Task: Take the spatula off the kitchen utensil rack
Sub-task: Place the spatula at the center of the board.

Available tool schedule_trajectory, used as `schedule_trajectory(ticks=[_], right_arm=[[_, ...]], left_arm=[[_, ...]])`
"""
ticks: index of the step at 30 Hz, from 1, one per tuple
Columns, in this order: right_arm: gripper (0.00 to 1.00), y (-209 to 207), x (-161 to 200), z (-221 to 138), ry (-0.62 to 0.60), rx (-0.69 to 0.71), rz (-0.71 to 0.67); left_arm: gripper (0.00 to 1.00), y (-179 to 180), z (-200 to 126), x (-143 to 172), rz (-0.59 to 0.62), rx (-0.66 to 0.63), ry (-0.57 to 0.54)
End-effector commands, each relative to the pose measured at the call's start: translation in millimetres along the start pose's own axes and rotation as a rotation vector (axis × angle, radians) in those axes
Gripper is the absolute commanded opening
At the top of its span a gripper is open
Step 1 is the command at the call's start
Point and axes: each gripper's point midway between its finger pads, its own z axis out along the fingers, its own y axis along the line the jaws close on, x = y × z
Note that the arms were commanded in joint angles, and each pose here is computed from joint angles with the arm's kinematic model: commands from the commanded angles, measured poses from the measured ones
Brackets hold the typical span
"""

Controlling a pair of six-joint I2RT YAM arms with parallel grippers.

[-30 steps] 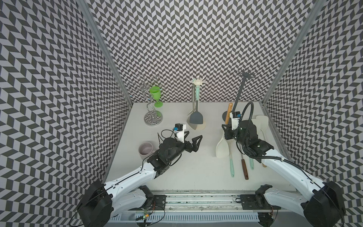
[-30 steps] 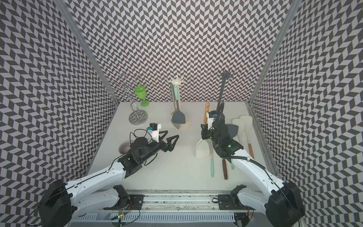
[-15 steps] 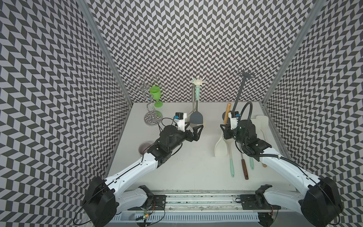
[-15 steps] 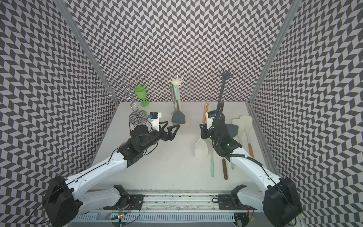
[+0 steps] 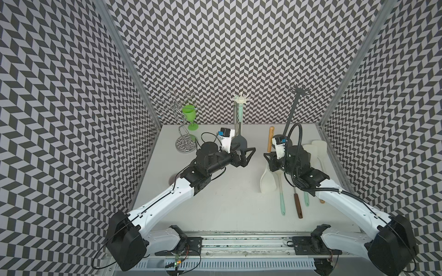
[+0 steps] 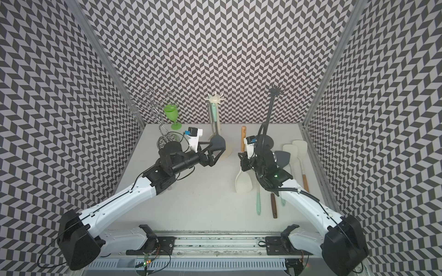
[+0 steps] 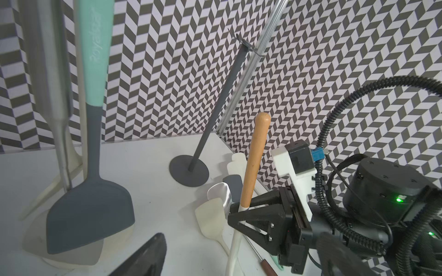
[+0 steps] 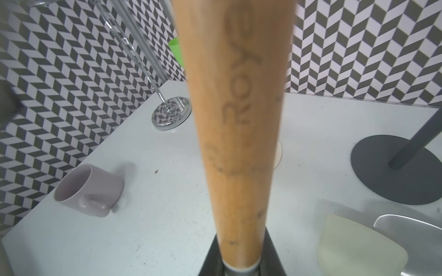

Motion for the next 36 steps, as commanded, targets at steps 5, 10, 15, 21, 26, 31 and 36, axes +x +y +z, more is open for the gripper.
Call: schedule_trajectory(ticks=[5, 10, 15, 21, 26, 31, 36], right_arm=[[0.00, 32, -30, -5, -0.084, -0.053, -0.097], [0.00, 55, -26, -4, -0.078, -0.088, -0.154], [0.00, 72, -19, -5, -0.073, -0.105, -0.215], [0.00, 83, -11, -4, -0.063, -0.106, -0.260], [0.00, 86, -7, -6, -0.054, -0.107, -0.267], [0.00, 99, 0, -7, -0.054, -0.153, -0.280], [0.00, 101, 3, -8, -0.060, -0.150, -0.283]], left_arm=[[1.00, -28, 11, -10, -0.006, 0.133, 0.049], [0.97, -20, 20, -9, -0.013, 0.111, 0.066], [0.77, -8, 26, -9, -0.071, 0.125, 0.076], [0.55, -1, 29, -4, -0.101, 0.128, 0.086], [0.51, 6, 26, -7, -0.115, 0.116, 0.075], [0.43, 12, 28, -5, -0.120, 0.103, 0.081], [0.06, 18, 32, 2, -0.129, 0.101, 0.097]])
